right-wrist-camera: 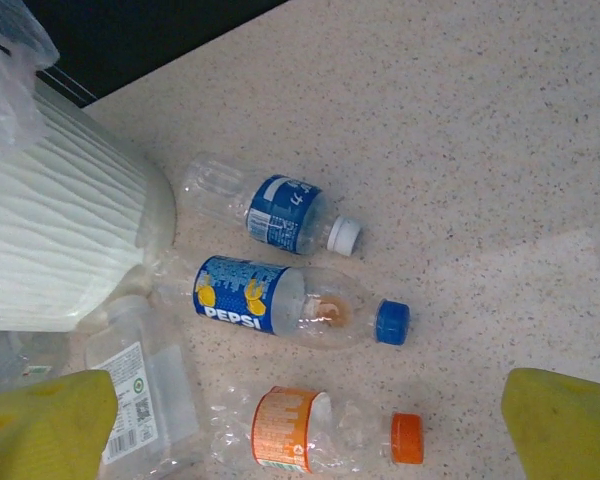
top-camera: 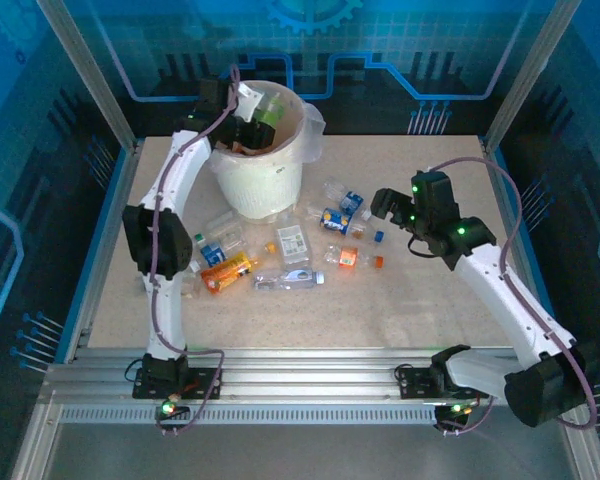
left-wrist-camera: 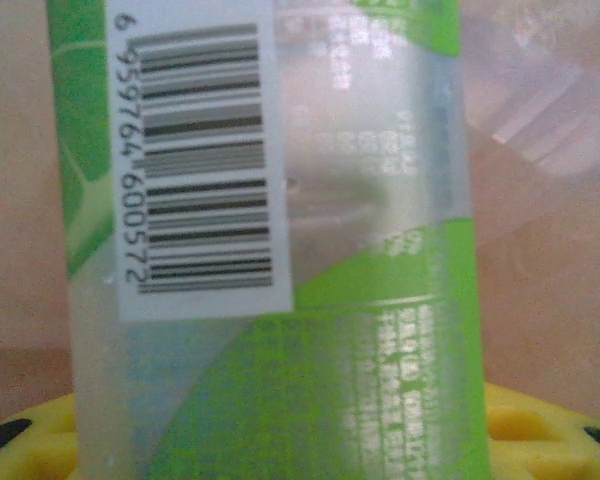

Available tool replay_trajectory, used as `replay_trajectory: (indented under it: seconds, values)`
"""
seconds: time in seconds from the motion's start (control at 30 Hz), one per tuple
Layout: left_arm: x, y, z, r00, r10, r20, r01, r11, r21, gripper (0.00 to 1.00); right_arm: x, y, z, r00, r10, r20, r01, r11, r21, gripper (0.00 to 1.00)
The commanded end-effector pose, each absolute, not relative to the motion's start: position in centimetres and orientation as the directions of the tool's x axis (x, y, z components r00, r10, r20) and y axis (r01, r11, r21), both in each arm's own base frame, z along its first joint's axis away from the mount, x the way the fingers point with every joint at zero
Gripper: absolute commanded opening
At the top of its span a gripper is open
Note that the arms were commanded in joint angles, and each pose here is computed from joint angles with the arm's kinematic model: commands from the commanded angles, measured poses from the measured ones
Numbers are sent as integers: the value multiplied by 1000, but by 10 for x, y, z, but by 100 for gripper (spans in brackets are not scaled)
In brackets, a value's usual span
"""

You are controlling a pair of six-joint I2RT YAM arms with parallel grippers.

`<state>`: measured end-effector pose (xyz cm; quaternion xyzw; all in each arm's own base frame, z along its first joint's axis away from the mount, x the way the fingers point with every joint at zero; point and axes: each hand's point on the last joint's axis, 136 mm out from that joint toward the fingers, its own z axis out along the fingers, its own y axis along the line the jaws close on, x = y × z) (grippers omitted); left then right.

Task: Put the plastic bottles in the bin

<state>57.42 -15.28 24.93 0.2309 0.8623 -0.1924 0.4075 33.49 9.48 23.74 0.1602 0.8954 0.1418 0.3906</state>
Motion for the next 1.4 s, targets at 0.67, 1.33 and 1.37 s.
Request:
replay_trajectory:
  seconds: [0.67,1.33,1.37]
  values:
    - [564,-162,264,-538,283,-794,593,797,-118,89,342,120,155,-852,179,-492,73,971,228,100]
    - [501,-142,394,-384,113,-916,500,860,-103,99,318,164,137,-894,-129,-430,-222,959,174,100]
    - [493,-140,399,-376,96,-922,491,864,-111,99,317,165,138,-892,-134,-433,-226,959,170,100]
